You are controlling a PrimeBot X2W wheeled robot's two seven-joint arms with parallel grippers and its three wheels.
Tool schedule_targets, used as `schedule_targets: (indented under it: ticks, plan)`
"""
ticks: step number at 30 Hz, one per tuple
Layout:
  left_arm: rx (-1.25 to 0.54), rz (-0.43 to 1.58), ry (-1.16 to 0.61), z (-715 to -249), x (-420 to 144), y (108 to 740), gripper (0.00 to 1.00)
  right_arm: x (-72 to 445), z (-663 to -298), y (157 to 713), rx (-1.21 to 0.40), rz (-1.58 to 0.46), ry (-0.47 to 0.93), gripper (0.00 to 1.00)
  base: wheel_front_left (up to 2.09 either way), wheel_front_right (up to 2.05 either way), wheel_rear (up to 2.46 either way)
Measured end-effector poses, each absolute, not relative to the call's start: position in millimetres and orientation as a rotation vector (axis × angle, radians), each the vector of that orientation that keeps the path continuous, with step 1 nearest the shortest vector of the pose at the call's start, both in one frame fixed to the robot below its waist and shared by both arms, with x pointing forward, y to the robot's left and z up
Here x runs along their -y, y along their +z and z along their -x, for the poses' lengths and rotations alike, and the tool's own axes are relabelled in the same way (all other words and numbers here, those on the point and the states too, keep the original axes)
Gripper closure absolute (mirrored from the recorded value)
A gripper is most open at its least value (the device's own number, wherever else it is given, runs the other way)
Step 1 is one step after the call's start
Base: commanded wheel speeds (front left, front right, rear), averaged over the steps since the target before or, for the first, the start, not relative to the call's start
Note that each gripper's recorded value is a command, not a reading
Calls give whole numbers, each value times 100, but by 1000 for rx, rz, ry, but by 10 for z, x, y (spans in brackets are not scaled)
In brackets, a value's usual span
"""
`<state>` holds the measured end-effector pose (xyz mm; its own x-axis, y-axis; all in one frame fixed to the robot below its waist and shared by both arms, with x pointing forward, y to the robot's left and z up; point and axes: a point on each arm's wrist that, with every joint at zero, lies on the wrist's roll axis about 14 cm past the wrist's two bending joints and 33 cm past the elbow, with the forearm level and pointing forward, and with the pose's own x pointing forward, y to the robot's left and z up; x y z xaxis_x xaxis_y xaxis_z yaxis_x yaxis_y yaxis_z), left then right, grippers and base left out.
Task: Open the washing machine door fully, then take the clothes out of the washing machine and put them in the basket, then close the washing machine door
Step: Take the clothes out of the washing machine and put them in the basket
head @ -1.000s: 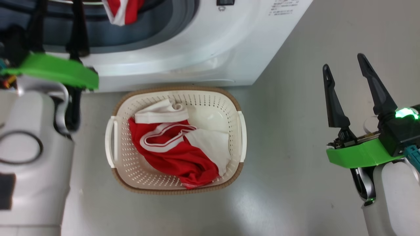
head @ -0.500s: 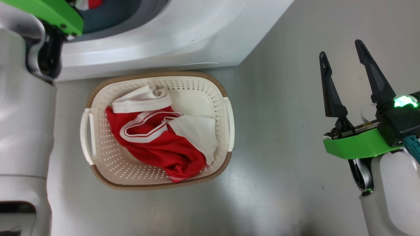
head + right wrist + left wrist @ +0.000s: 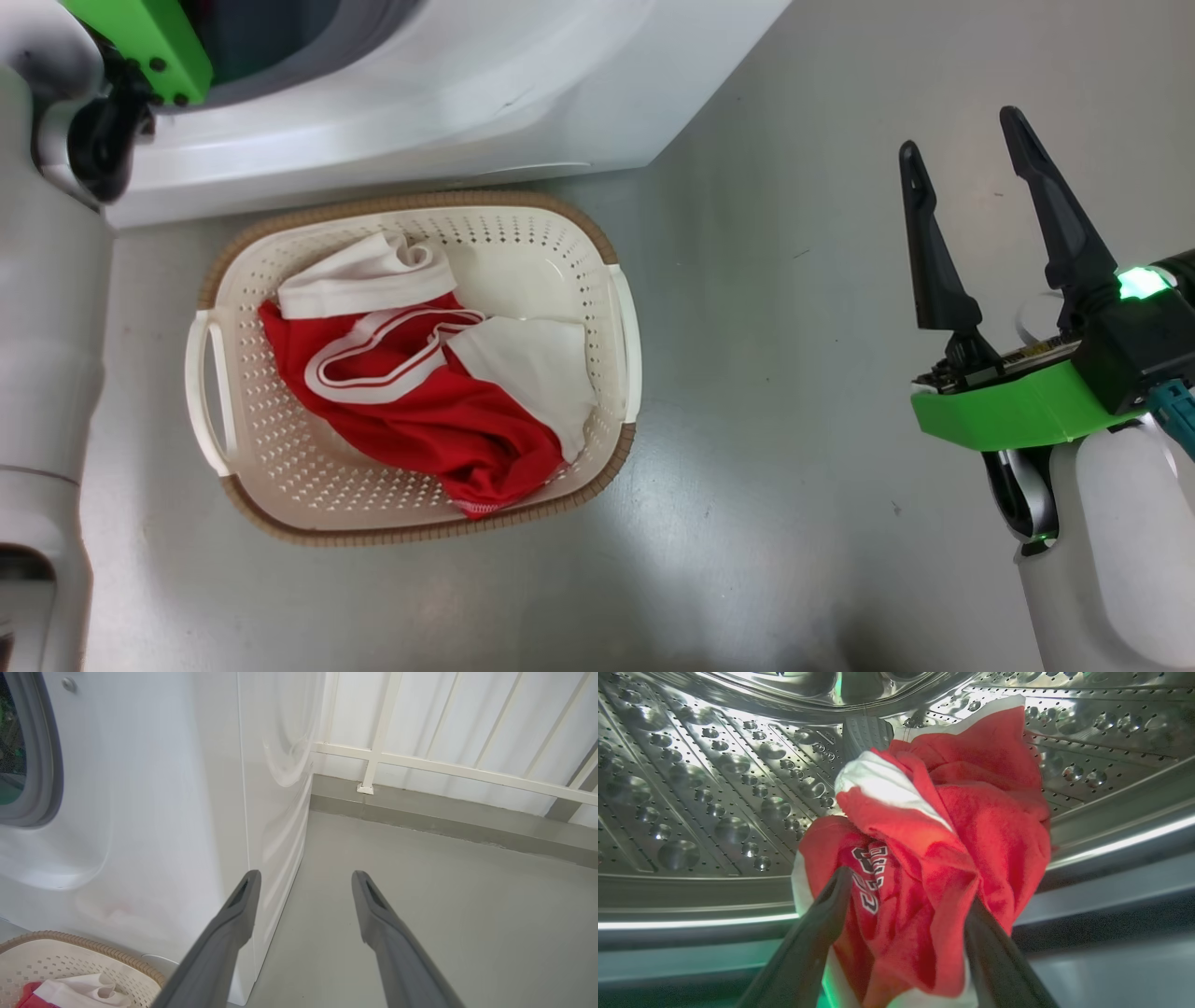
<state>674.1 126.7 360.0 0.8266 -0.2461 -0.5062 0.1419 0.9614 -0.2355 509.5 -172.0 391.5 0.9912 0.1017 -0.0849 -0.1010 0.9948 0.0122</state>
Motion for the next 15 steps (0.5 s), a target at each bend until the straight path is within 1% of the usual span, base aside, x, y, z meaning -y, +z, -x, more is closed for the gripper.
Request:
schedule_targets:
  ticks: [2,4,5,9,15]
  plan:
    - [-576,178,-207,-6744,-1268,3585,0,1719,-5104,3926,-82,-14,101,0,0,0,0]
    - [-580,174,-206,-6741,-1272,3571,78,1720,-5104,3923,-82,-14,101,0,0,0,0]
    - [-582,172,-204,-6740,-1275,3566,100,1720,-5104,3922,-83,-14,101,0,0,0,0]
    - [-587,168,-202,-6729,-1286,3554,100,1715,-5108,3920,-82,-16,101,0,0,0,0]
    - [-532,170,-188,-6735,-1356,3632,100,1694,-5127,3916,-80,-23,104,0,0,0,0]
